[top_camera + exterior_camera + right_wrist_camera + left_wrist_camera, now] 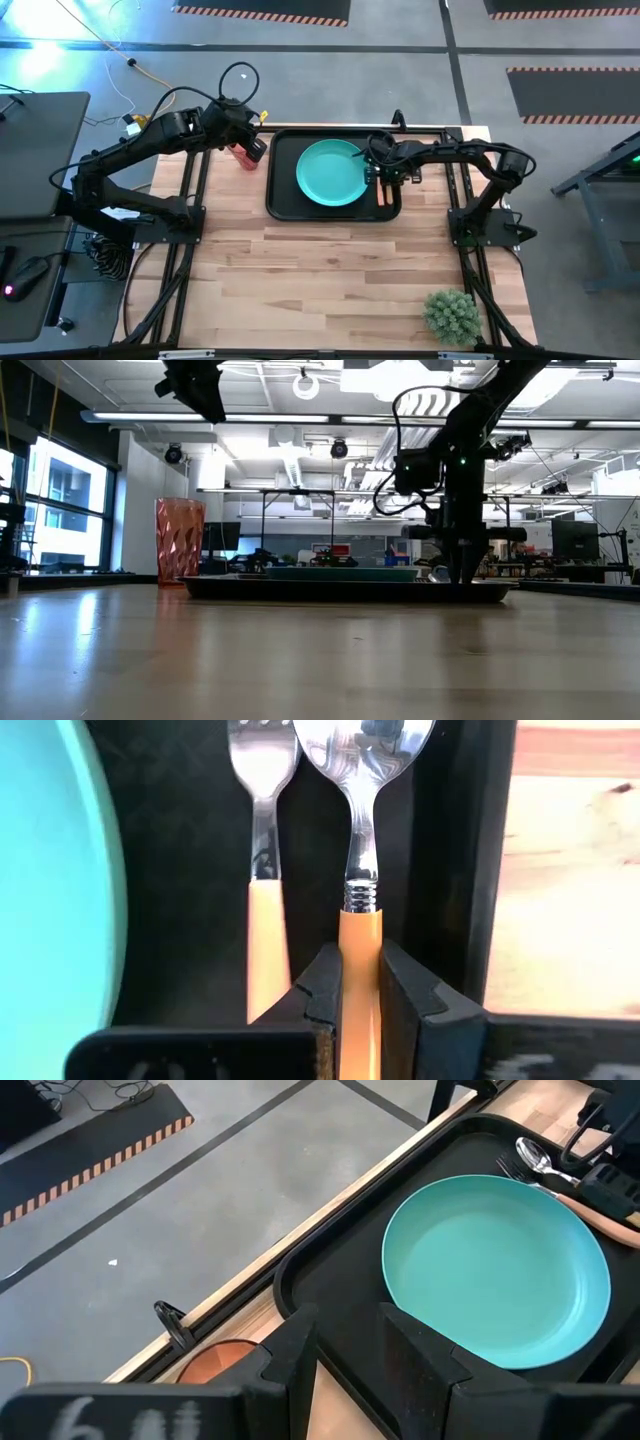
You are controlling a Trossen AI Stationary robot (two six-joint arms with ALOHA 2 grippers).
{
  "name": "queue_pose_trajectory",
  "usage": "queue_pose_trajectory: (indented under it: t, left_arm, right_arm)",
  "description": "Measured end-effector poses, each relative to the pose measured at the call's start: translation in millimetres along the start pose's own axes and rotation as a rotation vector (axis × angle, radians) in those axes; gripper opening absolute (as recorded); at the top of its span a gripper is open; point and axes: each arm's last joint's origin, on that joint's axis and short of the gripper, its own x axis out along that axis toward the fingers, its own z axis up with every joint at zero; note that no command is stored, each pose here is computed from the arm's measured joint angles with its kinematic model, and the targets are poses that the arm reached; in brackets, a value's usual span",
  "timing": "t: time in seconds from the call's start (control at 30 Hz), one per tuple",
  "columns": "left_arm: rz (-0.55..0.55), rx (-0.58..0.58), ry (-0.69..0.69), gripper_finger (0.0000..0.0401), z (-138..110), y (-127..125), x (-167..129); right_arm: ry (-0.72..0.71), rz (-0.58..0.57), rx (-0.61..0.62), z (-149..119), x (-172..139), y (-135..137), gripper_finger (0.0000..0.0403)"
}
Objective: Pick and place plate/cup/fork/spoon on tray
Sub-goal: Put the yellow spoon on the black serving tray to the right of the orange fork
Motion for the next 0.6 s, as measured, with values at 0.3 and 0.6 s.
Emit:
queue_pose_trajectory:
  t: [0.3,0.6]
  left_arm:
    - [0.000,0.000,0.000,0.0099,0.0,0.0,0.0]
    - [0.000,0.000,0.000,0.0099,0.0,0.0,0.0]
  right_arm:
    - [0.018,-0.011,0.001,1.4,6.1,-0.1,0.0026]
    - [0.028,0.001,-0.014,1.4,6.3,0.5,0.0072]
